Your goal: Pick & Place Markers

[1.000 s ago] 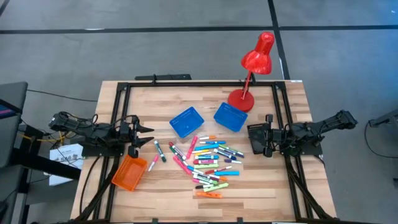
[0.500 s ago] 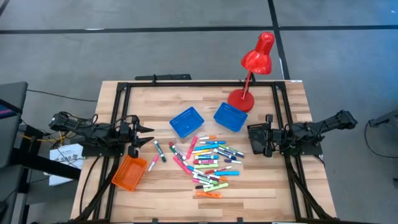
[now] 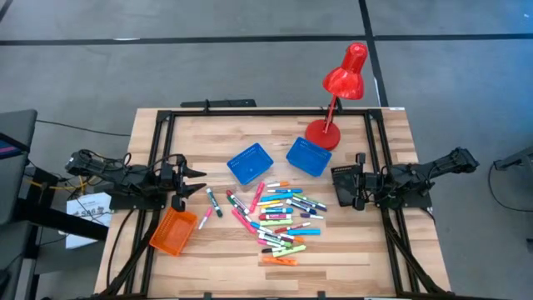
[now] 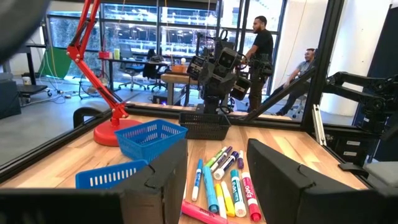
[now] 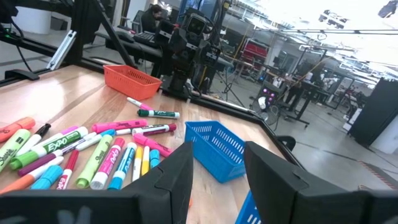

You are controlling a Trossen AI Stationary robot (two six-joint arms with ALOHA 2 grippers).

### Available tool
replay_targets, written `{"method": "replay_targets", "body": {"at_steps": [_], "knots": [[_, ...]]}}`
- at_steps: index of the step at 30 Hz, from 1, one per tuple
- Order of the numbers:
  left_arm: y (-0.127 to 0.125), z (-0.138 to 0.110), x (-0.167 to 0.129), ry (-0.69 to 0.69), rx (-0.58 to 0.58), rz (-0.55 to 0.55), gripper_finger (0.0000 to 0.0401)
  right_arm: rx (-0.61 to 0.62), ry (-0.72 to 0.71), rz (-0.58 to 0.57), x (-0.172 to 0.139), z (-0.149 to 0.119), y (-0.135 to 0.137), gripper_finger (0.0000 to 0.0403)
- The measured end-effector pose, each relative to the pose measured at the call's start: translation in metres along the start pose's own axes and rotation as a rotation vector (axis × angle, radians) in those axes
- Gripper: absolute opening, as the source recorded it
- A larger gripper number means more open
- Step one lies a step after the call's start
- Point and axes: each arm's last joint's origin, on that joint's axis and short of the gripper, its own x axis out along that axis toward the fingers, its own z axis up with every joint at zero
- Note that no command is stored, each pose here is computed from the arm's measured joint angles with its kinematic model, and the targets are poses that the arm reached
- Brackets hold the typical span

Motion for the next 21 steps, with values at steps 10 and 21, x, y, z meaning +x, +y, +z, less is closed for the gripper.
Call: {"method": "replay_targets", "body": {"at_steps": [10, 21], "knots": [[0.0000, 0.0016, 0.0000, -0.015, -0.014, -0.001, 0.0163, 0.060, -0.003, 0.000, 0.0001, 0.0001, -0.0002, 0.0134], [-0.0001, 0.0016, 0.0001, -0.016, -0.067, -0.001, 0.0163, 0.496, -0.010, -0.008, 0.0003, 0.0003, -0.0010, 0.0134]]}}
